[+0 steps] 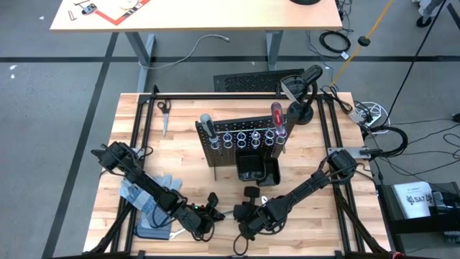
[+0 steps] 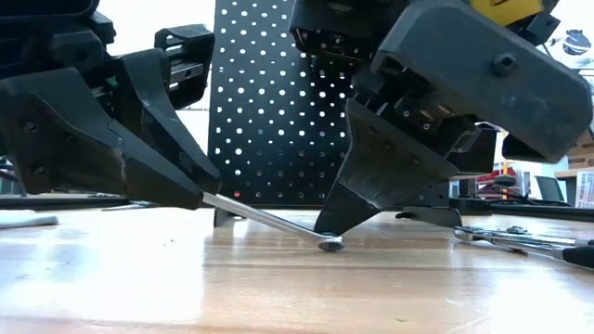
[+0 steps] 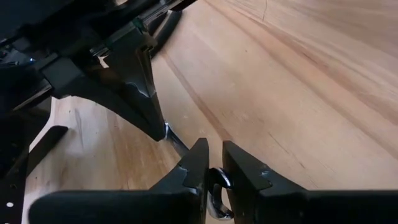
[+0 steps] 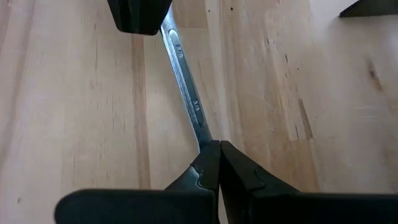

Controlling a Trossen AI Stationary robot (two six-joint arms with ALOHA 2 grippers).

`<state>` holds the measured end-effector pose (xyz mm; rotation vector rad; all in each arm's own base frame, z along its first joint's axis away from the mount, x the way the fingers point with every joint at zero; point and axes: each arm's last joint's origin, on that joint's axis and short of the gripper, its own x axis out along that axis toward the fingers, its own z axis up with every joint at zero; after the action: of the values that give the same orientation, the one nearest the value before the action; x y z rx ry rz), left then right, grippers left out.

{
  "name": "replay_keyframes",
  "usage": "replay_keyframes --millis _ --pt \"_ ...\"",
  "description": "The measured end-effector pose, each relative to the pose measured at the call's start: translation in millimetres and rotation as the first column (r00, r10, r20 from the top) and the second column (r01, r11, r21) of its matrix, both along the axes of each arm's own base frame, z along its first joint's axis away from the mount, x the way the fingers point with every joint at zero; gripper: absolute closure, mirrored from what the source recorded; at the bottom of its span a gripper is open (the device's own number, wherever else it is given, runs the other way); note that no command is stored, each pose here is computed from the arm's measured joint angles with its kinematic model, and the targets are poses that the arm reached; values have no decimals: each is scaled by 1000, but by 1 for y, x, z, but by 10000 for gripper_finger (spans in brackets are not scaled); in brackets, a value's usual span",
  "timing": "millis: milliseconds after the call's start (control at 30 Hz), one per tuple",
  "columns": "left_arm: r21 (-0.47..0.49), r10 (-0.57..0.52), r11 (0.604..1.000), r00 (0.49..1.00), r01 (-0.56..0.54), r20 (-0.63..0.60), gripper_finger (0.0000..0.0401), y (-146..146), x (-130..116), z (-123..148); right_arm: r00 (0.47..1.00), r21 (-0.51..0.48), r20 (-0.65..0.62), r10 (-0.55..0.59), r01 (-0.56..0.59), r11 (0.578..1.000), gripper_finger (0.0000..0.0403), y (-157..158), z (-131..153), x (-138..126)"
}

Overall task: Hang tools onto peg board
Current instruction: Hang the silver wrench on the black peg board

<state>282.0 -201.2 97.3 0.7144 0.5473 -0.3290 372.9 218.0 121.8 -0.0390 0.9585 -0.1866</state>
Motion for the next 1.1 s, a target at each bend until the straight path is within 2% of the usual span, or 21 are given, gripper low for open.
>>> replay_keyframes --millis 167,333,467,567,833,933,1100 --pt "-1 9 1000 1000 -9 2 362 0 0 0 998 -21 63 26 -25 999 403 4 12 -1" --pt "-18 57 998 998 -57 23 376 2 2 4 972 19 222 77 -83 996 403 14 41 4" --pt "-29 59 998 998 -58 22 376 3 1 9 959 4 260 111 -116 993 396 15 41 9" --pt "-46 69 997 998 -68 13 376 4 -1 13 961 10 261 95 -101 995 368 14 41 10" --pt "-66 76 995 997 -75 13 377 4 0 14 967 32 249 53 -63 998 247 11 39 10" --pt "-68 76 995 997 -74 15 377 4 0 14 980 47 198 -10 1 999 232 4 35 8" --pt "-72 75 995 997 -74 19 377 4 0 15 982 56 183 -37 27 998 242 2 31 8"
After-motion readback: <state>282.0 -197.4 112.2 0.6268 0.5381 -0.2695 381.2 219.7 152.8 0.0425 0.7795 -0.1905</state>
